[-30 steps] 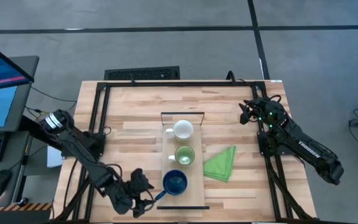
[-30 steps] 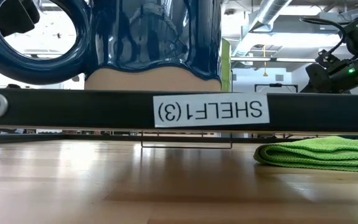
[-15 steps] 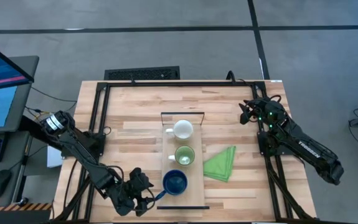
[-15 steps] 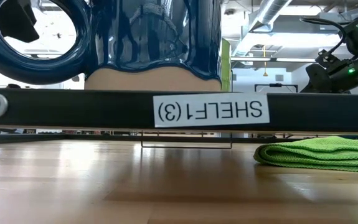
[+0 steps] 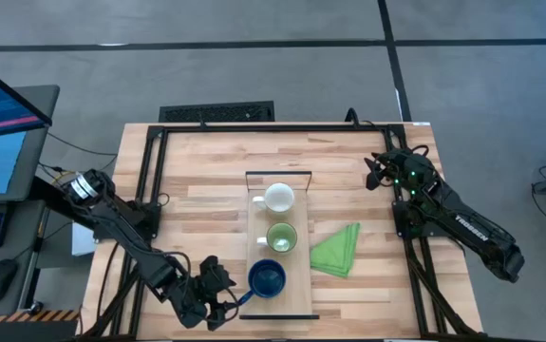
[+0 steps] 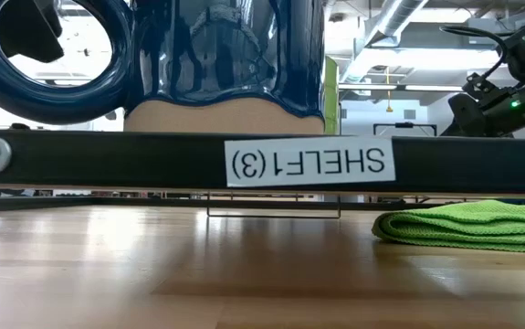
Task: Stack small to large cups/mugs on shelf
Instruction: Put the blue mug on the shelf
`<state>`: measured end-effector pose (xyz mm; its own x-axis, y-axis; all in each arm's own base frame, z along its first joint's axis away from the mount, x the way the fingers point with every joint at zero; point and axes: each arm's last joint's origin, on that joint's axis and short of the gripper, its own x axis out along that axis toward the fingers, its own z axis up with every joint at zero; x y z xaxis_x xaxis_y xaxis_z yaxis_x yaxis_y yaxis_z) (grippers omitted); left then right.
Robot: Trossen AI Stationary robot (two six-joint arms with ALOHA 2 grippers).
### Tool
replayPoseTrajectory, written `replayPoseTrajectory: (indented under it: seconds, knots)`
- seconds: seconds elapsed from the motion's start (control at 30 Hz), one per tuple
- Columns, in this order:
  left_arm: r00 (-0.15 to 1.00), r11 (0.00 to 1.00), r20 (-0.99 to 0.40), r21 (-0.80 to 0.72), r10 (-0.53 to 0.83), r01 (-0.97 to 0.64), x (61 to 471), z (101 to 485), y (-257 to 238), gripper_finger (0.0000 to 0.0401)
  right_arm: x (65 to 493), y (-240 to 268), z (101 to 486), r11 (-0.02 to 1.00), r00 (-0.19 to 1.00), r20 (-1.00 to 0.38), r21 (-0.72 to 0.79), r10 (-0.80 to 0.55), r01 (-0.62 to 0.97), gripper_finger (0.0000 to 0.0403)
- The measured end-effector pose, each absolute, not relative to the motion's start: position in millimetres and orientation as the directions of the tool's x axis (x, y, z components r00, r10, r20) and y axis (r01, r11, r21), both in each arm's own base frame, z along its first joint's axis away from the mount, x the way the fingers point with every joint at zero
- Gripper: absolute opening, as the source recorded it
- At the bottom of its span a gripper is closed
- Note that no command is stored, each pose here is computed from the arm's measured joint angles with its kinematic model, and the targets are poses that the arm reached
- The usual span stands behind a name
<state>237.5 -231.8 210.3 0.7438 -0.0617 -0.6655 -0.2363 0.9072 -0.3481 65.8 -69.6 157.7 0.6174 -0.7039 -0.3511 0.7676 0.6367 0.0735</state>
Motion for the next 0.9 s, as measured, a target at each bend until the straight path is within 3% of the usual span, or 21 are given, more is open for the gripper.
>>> replayPoseTrajectory:
  seconds: [0.27, 0.9]
  knots:
    - [0.744, 0.930, -0.659, -0.331, -0.108, -0.158, 246.0, 204.9, -234.7, 0.0280, 65.8, -69.6, 157.7, 0.636, 0.617, -0.351, 0.074, -0.704, 0.768, 0.0182]
    - [0.663, 0.935, -0.747, -0.265, -0.045, -0.236, 261.6, 180.2, -219.8, 0.0280, 65.8, -69.6, 157.7, 0.636, 0.617, -0.351, 0.074, -0.705, 0.768, 0.0182]
